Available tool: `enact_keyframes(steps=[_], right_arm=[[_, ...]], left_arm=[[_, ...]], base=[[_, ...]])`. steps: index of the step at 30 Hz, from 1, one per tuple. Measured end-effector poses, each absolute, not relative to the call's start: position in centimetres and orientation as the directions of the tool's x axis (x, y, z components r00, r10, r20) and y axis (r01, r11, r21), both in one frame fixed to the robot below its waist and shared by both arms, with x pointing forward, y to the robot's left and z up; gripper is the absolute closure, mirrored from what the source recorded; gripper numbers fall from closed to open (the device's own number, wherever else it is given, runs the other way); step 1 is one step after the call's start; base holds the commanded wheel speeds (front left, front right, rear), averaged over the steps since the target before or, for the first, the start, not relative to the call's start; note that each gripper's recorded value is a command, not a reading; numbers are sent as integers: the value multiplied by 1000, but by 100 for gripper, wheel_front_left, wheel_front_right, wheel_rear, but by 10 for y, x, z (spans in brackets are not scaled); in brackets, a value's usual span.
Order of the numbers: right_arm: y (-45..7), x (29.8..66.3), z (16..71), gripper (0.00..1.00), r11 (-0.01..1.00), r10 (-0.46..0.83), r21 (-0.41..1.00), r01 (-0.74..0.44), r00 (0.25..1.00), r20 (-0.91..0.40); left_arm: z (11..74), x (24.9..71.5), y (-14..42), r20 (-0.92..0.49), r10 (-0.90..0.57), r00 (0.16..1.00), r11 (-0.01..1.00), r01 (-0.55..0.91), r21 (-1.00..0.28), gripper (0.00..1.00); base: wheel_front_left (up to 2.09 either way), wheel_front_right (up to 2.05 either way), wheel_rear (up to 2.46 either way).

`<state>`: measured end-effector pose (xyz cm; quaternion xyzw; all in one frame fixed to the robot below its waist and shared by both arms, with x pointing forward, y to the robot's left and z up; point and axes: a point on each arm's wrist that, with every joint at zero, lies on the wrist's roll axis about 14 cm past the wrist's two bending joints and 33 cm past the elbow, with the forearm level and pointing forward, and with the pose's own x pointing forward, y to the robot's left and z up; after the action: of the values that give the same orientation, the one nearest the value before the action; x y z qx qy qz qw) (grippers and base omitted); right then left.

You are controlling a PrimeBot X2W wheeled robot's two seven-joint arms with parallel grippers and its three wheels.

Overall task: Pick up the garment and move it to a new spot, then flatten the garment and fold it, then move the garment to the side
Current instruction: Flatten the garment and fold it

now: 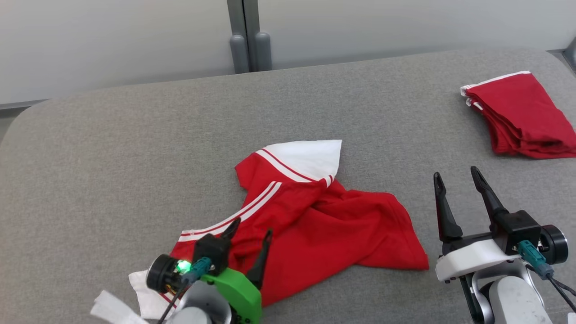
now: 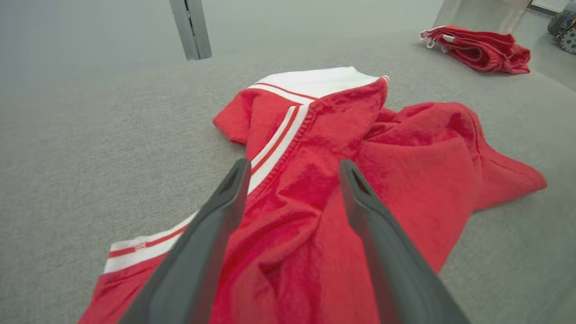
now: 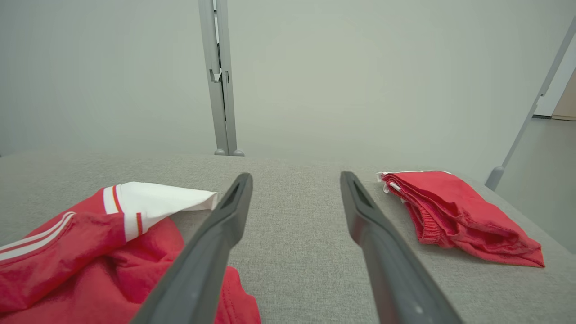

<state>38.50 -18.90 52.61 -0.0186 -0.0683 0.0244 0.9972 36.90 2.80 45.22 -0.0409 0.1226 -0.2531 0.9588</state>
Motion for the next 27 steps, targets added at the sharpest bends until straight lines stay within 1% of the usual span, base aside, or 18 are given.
enact_keyframes(steps=[4,8,13,17,21,22,23,24,25,27], right_arm=[[-199,383,524,0,999,23,-43,-18,991,129],[-210,380,520,0,999,-10,-41,14,993,116],[-224,378,516,0,997,-50,-46,55,994,101],[-233,375,510,0,996,-78,-47,82,994,82],[-239,373,507,0,994,-97,-51,100,993,70],[-240,373,506,0,993,-100,-52,103,993,68],[-241,373,506,0,993,-102,-52,106,993,66],[-241,373,506,0,993,-103,-52,106,993,66],[-241,373,506,0,993,-101,-51,105,993,67],[-239,374,507,0,994,-98,-49,101,993,70]], left_arm=[[446,369,-8,-244,-595,766,801,588,-109,0],[433,372,-29,-281,-639,716,761,641,-98,0],[418,387,-39,-301,-642,705,751,657,-64,0],[408,399,-44,-314,-635,706,744,668,-2,0],[395,408,-42,-339,-610,716,738,669,86,0],[393,410,-41,-341,-603,722,738,666,105,5],[394,414,-40,-334,-595,731,741,660,124,51],[394,417,-37,-327,-588,740,745,653,139,64],[394,419,-36,-322,-581,747,748,646,149,100],[398,422,-32,-300,-573,763,758,633,161,100]], base=[[0,0,0],[0,0,0],[0,0,0],[0,0,0],[0,0,0],[0,0,0],[0,0,0],[0,0,0],[0,0,0],[0,0,0]])
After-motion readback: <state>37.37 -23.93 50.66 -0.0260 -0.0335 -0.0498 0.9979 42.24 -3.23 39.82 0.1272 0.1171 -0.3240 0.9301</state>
